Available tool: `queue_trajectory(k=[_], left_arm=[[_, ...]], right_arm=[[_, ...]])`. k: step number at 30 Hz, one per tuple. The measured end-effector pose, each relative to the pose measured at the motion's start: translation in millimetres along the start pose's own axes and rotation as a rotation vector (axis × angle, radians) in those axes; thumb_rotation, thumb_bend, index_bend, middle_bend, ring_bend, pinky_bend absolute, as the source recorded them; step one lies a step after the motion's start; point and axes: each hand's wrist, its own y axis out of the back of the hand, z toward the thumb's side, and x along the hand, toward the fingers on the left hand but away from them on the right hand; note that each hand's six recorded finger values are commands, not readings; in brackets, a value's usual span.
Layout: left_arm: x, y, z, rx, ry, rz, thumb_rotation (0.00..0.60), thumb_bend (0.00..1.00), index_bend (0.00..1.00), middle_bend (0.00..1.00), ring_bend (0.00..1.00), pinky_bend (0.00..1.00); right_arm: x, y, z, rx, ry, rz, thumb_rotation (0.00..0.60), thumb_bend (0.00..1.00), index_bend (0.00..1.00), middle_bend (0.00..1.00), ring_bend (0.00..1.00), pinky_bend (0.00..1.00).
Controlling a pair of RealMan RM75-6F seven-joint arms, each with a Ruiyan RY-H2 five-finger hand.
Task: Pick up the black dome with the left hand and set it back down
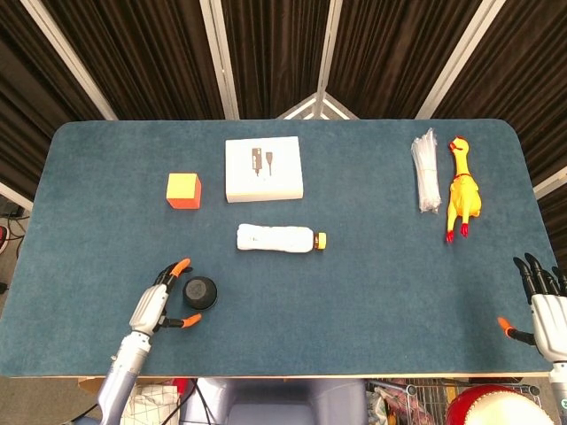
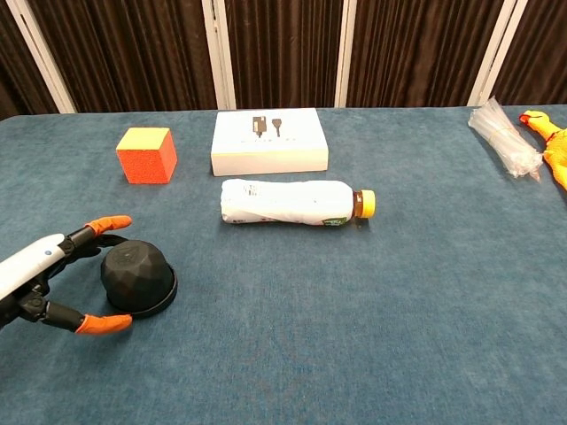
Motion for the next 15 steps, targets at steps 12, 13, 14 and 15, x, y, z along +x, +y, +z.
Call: queue_trajectory(k=[12, 13, 14, 15], left_arm=[[0.8, -6.6, -1.0, 0.033, 0.014, -0.005, 0.6, 0.02, 0.04, 0.21, 0.0, 0.0], [0.9, -6.8, -1.0, 0.034, 0.014, -0.005, 0.6, 0.02, 0.04, 0.2, 0.0, 0.0], [1.0, -7.3, -0.9, 0.037, 0.013, -0.006, 0.6, 0.02, 0.04, 0.2, 0.0, 0.0], [1.1, -7.6, -0.6, 0.038, 0.012, -0.006, 0.6, 0.02, 0.04, 0.2, 0.0, 0.0]], right_arm=[[11.1, 0.3, 1.8, -0.005, -0.004, -0.007, 0.6, 0.21, 0.0, 0.0, 0.17, 0.08], [11.0, 0.2, 1.8, -0.005, -0.005, -0.007, 0.6, 0.21, 0.0, 0.0, 0.17, 0.08], [10.8, -0.1, 1.8, -0.004, -0.005, -0.007, 0.6, 0.21, 0.0, 0.0, 0.17, 0.08], [10.6, -0.3, 1.9, -0.004, -0.006, -0.006, 0.6, 0.21, 0.0, 0.0, 0.17, 0.08]])
